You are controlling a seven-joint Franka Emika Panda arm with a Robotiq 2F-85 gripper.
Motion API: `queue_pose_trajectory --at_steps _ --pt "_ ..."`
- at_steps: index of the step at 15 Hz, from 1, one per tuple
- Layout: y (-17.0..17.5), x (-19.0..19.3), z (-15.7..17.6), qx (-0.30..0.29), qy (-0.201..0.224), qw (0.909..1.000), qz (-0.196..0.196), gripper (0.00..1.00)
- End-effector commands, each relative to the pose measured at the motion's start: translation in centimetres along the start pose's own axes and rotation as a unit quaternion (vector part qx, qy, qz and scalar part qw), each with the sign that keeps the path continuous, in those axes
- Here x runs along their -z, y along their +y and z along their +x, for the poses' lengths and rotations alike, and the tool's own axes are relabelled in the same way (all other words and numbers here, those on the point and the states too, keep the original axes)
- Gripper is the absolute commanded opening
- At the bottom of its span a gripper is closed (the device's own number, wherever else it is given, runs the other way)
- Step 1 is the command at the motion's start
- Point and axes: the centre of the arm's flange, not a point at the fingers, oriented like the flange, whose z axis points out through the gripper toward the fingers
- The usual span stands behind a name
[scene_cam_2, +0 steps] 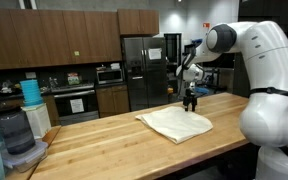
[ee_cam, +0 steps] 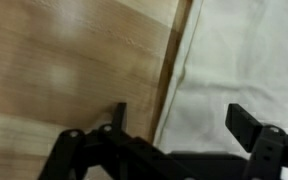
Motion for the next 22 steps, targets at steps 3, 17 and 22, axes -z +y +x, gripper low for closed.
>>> queue_pose_trajectory --at_steps 3,17,22 --pt "0.2 0.9 0.0 -0.011 0.003 0.9999 0.01 0.62" --pt "-0.6 1.5 -0.3 -0.022 0.011 0.9978 0.061 0.01" --pt "0.1 2.8 -1.4 -0.039 0.042 0.9944 0.089 0.01"
